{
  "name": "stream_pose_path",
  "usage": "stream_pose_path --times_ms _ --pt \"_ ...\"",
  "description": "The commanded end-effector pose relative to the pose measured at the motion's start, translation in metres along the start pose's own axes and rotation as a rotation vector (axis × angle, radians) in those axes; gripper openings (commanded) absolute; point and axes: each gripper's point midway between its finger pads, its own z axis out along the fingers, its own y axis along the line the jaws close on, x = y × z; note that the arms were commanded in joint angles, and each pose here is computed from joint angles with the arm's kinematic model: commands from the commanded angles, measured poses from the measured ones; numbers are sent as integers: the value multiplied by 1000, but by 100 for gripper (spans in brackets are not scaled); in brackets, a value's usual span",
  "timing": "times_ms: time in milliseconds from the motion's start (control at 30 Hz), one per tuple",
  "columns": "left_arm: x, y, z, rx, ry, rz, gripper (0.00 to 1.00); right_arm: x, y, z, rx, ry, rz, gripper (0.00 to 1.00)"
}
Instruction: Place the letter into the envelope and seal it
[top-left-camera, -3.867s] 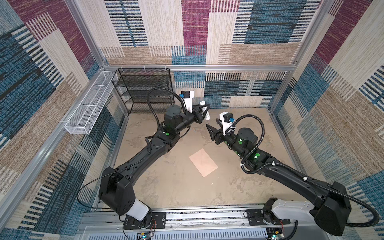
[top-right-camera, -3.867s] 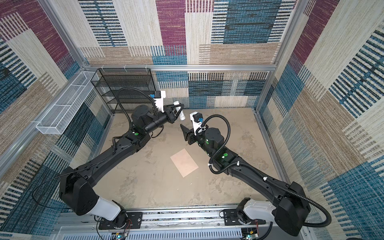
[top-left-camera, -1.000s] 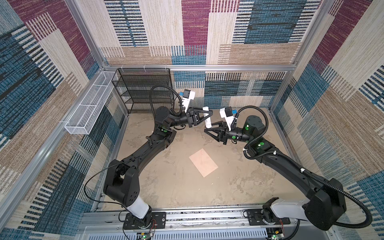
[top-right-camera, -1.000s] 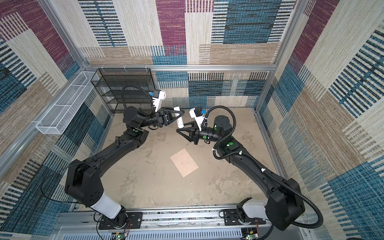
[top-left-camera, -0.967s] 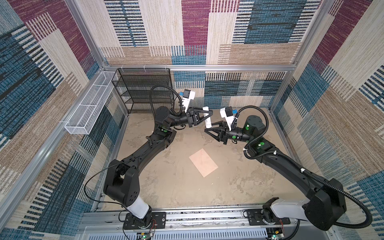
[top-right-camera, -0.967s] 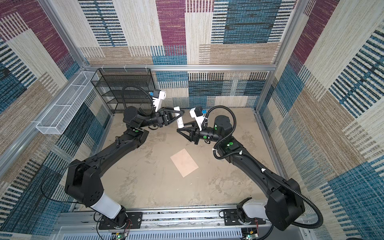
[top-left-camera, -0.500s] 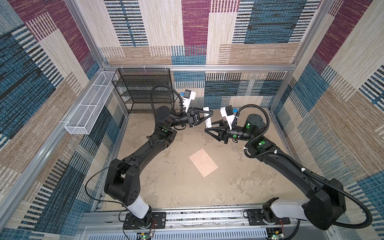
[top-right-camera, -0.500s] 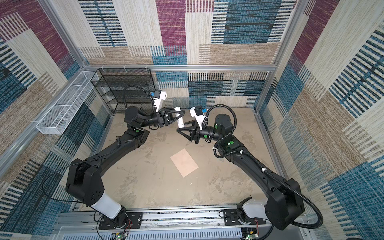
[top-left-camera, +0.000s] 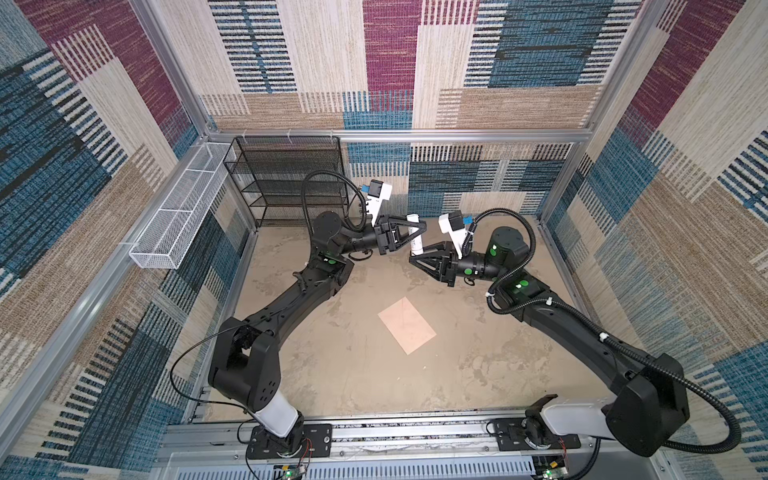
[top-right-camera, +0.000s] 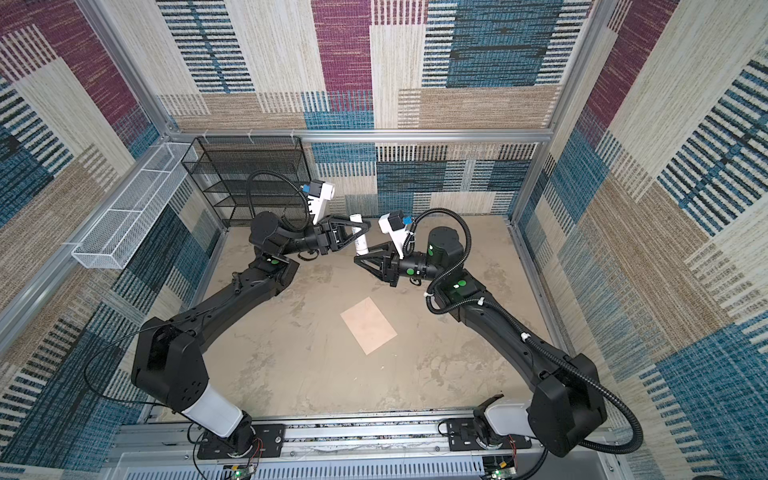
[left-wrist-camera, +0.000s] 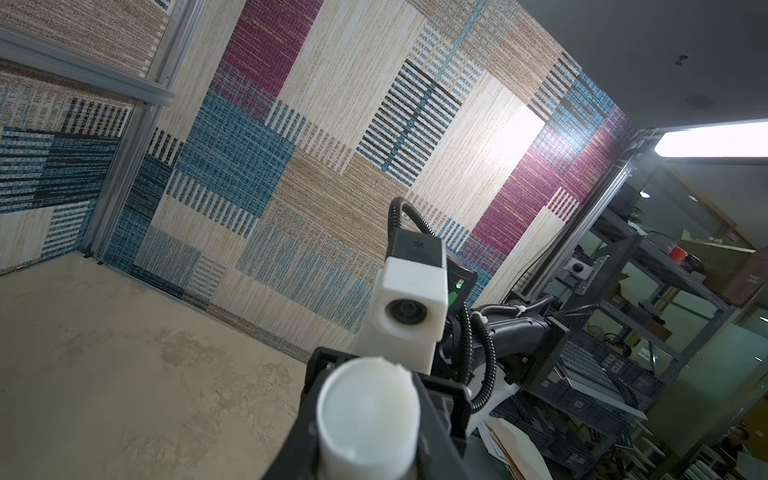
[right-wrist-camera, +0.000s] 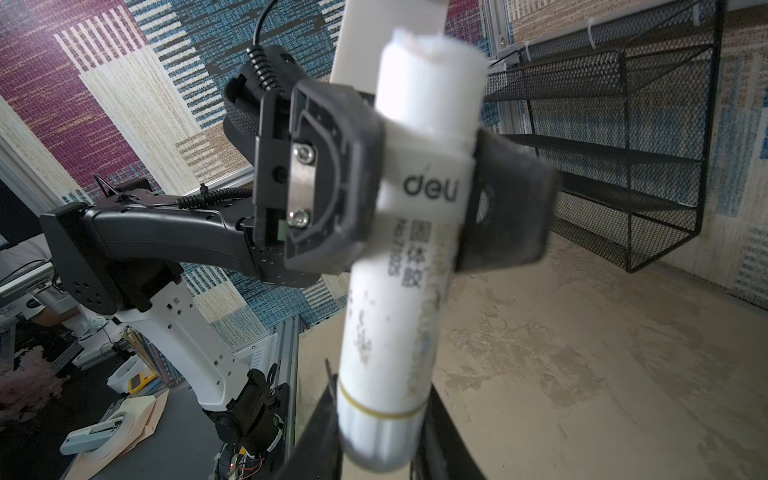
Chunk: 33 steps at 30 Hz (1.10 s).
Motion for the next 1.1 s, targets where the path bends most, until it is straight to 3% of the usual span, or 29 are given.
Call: stream_pose_path --times_ms 0,167,300,700,1067 --pt "13 6 1 -35 38 13 0 -19 5 -1 1 -65 -45 26" --pt "31 29 -2 -211 95 43 0 -31 -1 -6 63 -139 -51 21" --pt "40 35 1 -281 135 84 0 -38 -5 -11 106 -182 -58 19" --pt "52 59 9 -447 95 112 0 -66 -19 -31 354 -336 -180 13" --pt "51 85 12 -593 25 97 0 -77 -24 -28 592 -384 -293 11"
